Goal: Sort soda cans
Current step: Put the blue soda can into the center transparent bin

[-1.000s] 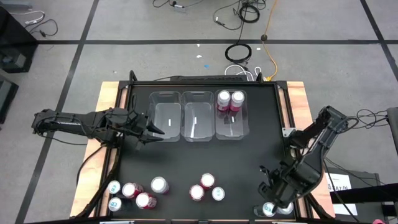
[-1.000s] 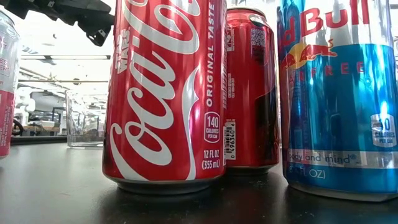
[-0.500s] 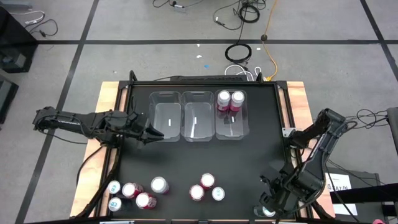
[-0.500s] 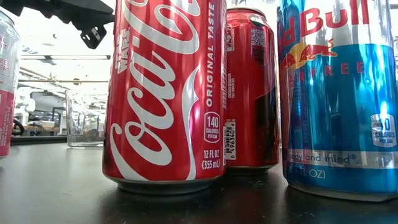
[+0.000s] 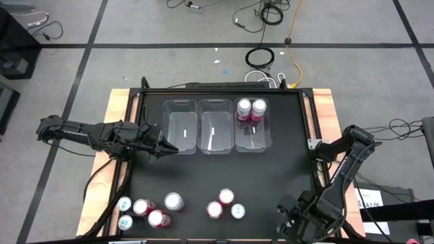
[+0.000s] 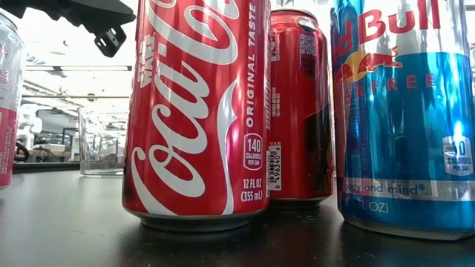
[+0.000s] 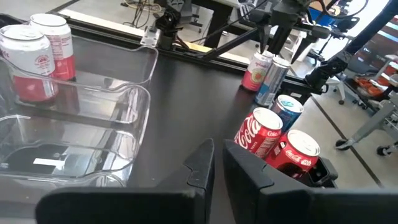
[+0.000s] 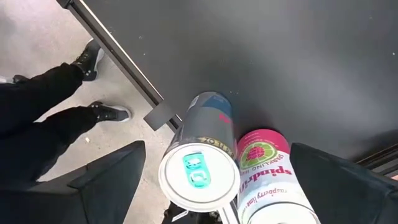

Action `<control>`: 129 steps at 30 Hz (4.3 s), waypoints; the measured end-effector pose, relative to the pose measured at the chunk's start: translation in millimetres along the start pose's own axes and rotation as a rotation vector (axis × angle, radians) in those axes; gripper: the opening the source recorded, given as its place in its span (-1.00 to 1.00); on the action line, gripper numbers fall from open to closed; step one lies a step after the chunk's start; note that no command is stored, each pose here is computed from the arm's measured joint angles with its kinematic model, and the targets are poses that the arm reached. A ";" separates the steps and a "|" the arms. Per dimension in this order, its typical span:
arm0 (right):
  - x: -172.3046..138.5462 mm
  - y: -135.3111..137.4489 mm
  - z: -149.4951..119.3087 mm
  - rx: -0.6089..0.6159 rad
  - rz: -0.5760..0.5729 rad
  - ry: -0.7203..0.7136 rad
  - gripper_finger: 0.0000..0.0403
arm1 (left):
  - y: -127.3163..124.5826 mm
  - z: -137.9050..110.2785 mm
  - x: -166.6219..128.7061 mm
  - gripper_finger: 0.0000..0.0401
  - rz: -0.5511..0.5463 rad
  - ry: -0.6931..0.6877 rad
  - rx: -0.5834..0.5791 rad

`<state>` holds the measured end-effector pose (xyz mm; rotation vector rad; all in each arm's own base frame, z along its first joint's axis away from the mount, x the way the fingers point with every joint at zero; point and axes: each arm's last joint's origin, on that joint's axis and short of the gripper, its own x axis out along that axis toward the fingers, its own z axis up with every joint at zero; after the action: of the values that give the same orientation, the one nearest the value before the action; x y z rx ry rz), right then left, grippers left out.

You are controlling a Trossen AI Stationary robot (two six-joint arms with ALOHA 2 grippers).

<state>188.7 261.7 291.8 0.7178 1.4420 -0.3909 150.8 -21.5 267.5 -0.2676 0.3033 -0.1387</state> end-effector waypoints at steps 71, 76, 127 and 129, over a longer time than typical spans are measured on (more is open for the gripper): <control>-107.4 -55.5 217.3 -0.109 -0.008 -0.527 0.08 | 12.2 3.2 -1.4 -0.79 0.273 -0.060 0.096; -117.1 -58.9 284.6 -0.150 -0.078 -0.567 0.08 | 17.9 4.2 -2.2 -0.79 0.309 -0.056 0.125; -6.3 -172.4 465.7 -0.073 -0.297 -0.153 0.14 | 25.0 6.7 -3.4 -0.79 0.321 -0.078 0.041; -6.2 -172.6 465.9 -0.080 -0.298 -0.153 0.14 | 25.0 6.6 -3.4 -0.79 0.321 -0.077 0.041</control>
<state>428.8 -171.2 249.7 0.3986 1.4130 -0.6016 152.0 4.5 267.5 -0.1806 0.2628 0.1821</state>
